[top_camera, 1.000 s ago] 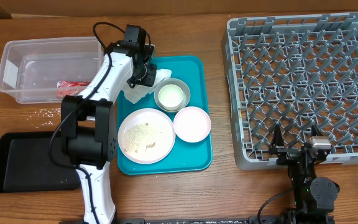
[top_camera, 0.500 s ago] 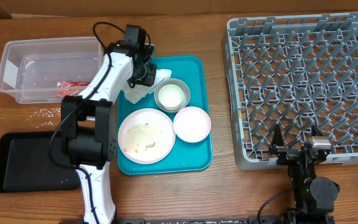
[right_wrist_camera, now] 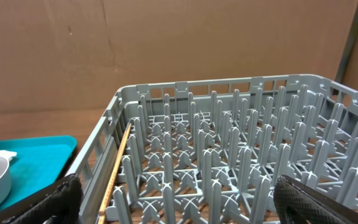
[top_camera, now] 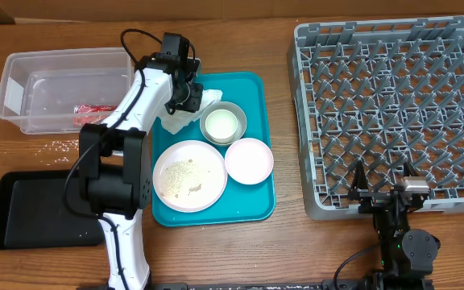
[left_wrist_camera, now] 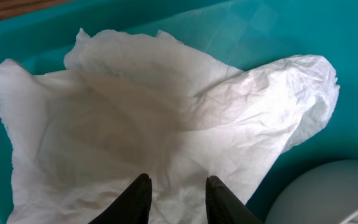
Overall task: Sort waste into correct bins and load items into the dishwasher
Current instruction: 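Grasp the white napkin with the left gripper and lift it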
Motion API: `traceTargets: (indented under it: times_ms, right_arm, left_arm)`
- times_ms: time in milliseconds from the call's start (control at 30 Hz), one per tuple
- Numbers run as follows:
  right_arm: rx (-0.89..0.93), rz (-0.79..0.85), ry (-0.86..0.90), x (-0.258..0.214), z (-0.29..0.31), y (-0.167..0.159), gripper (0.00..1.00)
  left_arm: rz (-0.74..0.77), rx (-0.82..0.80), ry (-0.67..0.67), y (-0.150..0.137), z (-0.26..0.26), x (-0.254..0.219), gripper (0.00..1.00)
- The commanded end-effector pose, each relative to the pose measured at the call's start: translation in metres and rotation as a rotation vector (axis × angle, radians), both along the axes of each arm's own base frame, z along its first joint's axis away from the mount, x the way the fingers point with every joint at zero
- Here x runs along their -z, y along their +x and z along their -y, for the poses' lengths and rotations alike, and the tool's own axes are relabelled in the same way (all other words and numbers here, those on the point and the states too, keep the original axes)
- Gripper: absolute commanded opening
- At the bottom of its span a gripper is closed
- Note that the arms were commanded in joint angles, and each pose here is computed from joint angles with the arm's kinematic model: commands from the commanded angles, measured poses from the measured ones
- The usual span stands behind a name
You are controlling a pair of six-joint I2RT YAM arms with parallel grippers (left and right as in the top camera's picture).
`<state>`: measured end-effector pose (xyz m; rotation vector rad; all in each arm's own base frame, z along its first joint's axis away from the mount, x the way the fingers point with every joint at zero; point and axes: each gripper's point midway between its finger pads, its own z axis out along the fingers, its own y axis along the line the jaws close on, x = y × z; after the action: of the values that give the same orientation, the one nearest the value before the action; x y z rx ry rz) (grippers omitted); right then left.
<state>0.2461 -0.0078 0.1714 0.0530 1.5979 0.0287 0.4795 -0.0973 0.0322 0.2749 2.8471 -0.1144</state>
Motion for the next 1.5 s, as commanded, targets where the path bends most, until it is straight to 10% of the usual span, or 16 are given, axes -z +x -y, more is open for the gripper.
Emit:
traceTargets:
  times_ms: [0,267,600,1467]
  right_arm:
    - [0.009,0.004,-0.004,0.002,0.002,0.000,1.00]
    - [0.009,0.005,-0.004,0.001,0.002,0.000,1.00]
    - [0.009,0.004,-0.004,0.002,0.002,0.000,1.00]
    - [0.009,0.004,-0.004,0.002,0.002,0.000,1.00]
  left_arm:
    - [-0.019,0.000,0.019,-0.003,-0.005,0.009,0.32]
    - [-0.042,0.001,0.023,-0.006,-0.005,0.019,0.30]
    - [-0.036,0.000,0.022,-0.004,-0.005,0.016,0.04]
    - [-0.015,-0.100,-0.014,0.009,-0.002,-0.095,0.04]
